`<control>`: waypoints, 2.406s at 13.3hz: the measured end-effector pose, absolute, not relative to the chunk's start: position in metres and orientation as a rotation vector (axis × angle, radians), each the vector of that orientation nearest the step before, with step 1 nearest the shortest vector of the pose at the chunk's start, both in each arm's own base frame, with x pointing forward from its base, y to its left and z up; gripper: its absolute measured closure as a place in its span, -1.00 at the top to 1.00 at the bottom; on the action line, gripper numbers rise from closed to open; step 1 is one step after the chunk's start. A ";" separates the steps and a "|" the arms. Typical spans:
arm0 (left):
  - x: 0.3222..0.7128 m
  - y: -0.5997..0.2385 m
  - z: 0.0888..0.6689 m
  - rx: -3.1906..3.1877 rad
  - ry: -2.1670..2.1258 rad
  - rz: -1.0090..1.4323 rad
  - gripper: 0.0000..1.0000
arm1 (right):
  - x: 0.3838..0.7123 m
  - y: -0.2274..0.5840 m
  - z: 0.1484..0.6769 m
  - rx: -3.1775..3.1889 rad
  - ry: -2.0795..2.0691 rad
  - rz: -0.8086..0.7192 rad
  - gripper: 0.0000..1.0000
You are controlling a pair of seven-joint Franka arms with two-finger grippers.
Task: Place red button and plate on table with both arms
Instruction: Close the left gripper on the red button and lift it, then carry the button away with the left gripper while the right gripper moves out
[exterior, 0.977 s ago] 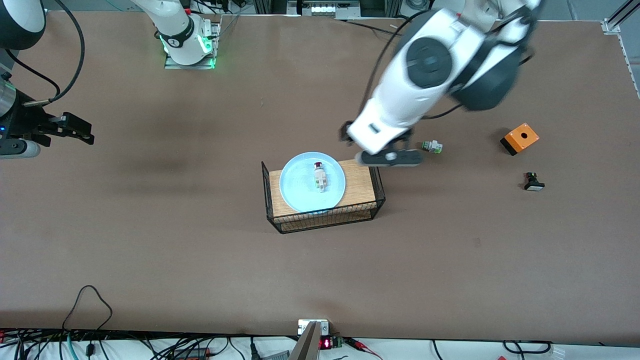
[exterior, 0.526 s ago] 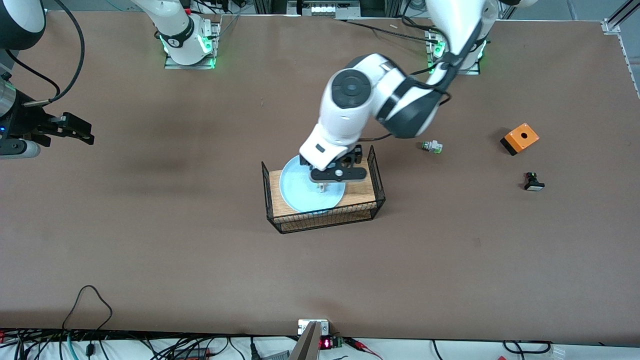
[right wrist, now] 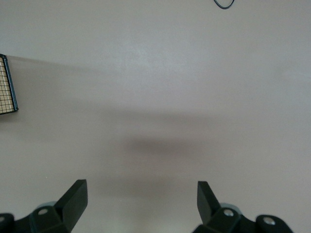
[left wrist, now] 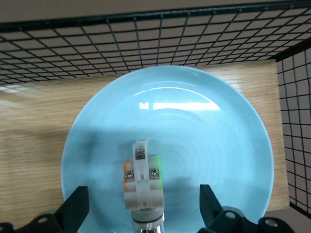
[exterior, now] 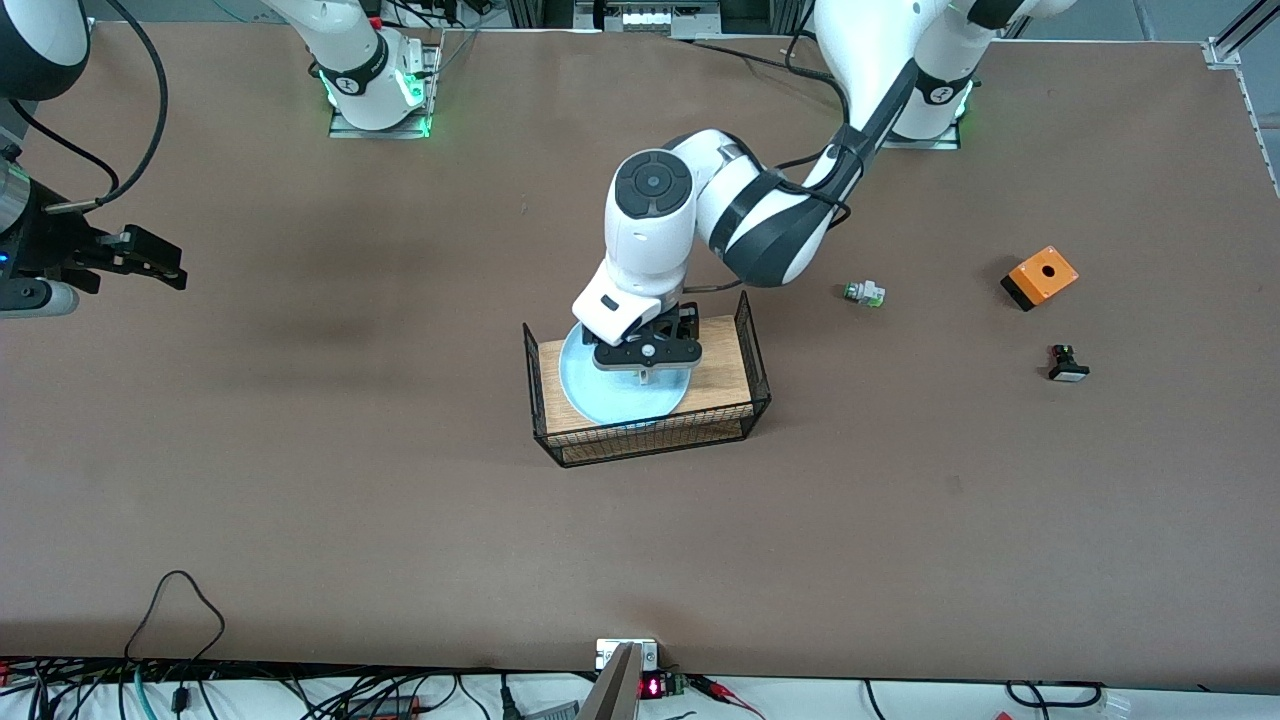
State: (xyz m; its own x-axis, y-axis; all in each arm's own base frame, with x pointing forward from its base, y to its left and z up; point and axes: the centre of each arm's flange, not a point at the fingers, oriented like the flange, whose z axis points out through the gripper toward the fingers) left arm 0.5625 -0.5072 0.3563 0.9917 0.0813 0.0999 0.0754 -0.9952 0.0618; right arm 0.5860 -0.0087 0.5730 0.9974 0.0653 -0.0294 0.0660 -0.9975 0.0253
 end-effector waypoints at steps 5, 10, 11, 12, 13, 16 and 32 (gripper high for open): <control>0.566 -0.512 0.350 3.062 0.087 0.240 0.46 | 0.586 -0.010 0.573 3.113 0.098 -0.045 1.00; 0.565 -0.513 0.351 3.063 0.085 0.238 -0.33 | 0.586 -0.011 0.573 3.113 0.094 -0.046 1.00; 0.564 -0.512 0.352 3.076 0.087 0.224 -0.33 | 0.586 -0.012 0.573 3.113 0.094 -0.045 1.00; 0.562 -0.510 0.356 3.096 0.091 0.203 -0.33 | 0.586 -0.012 0.573 3.113 0.094 -0.046 1.00; 0.560 -0.507 0.365 3.116 0.095 0.184 -0.33 | 0.586 -0.011 0.573 3.113 0.094 -0.045 1.00; 0.548 -0.497 0.413 3.169 0.108 0.138 -0.33 | 0.586 -0.004 0.573 3.117 0.034 -0.044 1.00; 0.665 -0.122 0.467 3.246 -0.315 -0.243 -0.33 | 0.580 0.153 0.548 3.221 -0.601 -0.189 1.00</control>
